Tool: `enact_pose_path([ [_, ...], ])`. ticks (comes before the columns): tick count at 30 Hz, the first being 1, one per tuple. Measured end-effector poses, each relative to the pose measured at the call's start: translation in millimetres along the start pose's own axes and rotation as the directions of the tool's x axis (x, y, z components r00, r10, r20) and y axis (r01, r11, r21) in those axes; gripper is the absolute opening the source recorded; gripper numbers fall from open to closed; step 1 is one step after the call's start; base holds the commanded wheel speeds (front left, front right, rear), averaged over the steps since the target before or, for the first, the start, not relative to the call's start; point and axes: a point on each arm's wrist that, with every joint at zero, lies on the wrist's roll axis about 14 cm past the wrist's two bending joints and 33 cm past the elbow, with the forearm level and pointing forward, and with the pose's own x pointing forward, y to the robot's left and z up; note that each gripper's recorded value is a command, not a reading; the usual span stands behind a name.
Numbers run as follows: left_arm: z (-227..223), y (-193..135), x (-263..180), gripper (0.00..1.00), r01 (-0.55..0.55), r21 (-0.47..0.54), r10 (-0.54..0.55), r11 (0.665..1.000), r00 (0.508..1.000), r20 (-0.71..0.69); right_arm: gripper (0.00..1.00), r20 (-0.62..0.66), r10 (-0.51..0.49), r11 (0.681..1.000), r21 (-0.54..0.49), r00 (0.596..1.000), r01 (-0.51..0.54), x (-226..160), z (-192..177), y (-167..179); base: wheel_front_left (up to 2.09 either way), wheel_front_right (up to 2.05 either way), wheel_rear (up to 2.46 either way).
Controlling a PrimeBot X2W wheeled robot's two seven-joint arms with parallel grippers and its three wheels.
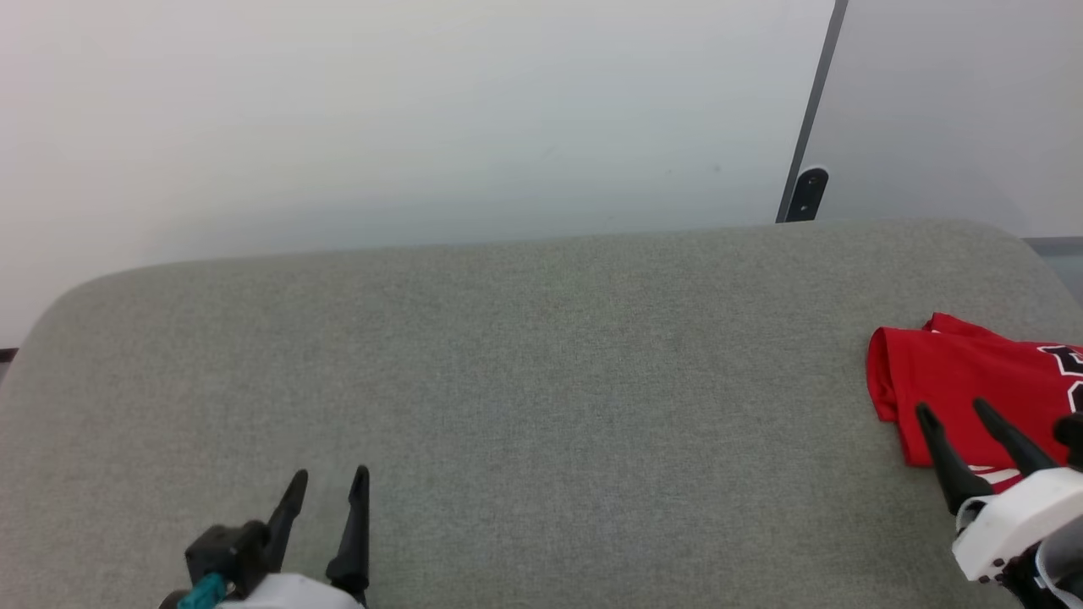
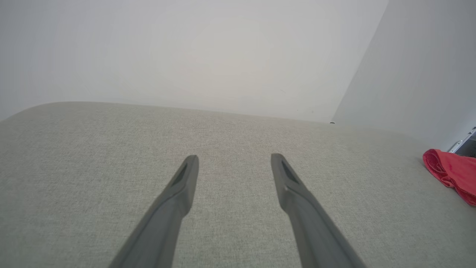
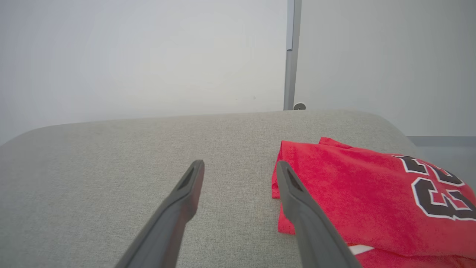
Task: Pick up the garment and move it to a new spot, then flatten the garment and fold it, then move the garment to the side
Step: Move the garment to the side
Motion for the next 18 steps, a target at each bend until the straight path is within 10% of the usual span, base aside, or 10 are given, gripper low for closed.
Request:
enact_pose_path([
  [18,12.1,9.7,-53.4,1.00,-0.059,0.039,0.058,0.998,0.998,0.036,1.00,0.026,-0.075,0.997,0.027,0.997,0.074,-52.4,2.6,-1.3,0.00,0.00,0.00],
])
